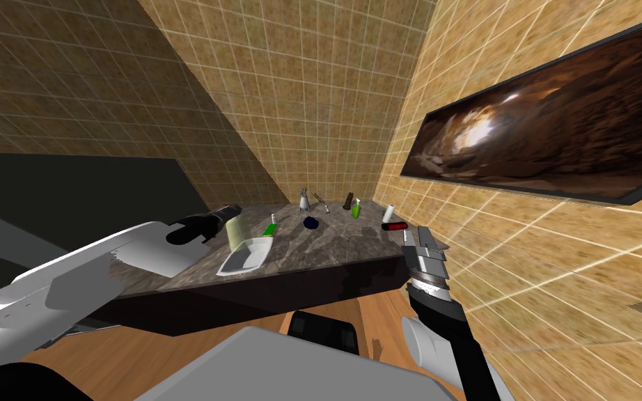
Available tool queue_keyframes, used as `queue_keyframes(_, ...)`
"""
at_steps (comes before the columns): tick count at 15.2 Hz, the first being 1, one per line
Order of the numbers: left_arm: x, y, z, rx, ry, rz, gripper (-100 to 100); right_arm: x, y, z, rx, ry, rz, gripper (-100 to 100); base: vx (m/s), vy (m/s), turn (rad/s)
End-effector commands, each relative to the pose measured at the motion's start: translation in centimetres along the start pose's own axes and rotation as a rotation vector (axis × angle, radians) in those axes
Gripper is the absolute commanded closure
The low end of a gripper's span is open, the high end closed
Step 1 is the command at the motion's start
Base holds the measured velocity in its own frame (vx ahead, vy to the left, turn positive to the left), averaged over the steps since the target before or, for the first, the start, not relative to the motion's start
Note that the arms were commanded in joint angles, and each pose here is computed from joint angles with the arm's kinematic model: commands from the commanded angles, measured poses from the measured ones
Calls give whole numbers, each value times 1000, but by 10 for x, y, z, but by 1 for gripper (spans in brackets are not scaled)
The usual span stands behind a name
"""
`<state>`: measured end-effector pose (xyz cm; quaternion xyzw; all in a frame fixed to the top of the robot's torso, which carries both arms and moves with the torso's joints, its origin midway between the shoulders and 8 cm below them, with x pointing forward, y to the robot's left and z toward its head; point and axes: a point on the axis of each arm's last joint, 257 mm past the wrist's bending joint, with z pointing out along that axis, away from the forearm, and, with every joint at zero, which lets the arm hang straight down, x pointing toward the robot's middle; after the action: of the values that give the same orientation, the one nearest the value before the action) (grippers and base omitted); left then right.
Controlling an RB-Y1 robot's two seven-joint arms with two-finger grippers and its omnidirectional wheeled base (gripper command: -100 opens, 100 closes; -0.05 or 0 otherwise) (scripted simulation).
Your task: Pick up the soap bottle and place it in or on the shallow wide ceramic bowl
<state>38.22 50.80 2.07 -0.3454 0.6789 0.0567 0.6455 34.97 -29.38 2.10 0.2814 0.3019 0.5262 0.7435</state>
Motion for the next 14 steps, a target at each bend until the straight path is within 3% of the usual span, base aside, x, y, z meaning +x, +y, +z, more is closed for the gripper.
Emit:
queue_keyframes(1,0,-15,-11,34,3,13,100,0,0,0,0,0,0,0,-10,51,47)
queue_keyframes(5,2,-37,-28,93,4,28,100,0,0,0,0,0,0,0,-7,30,15)
queue_keyframes(6,2,-31,-23,73,5,23,100,0,0,0,0,0,0,0,1,16,15)
queue_keyframes(7,1,-33,-25,78,5,24,-100,0,0,0,0,0,0,0,0,0,0)
queue_keyframes(11,1,-33,-25,77,5,24,-100,0,0,0,0,0,0,0,0,0,0)
queue_keyframes(14,-11,-35,-24,59,15,19,-100,0,0,0,0,0,0,0,7,29,-58)
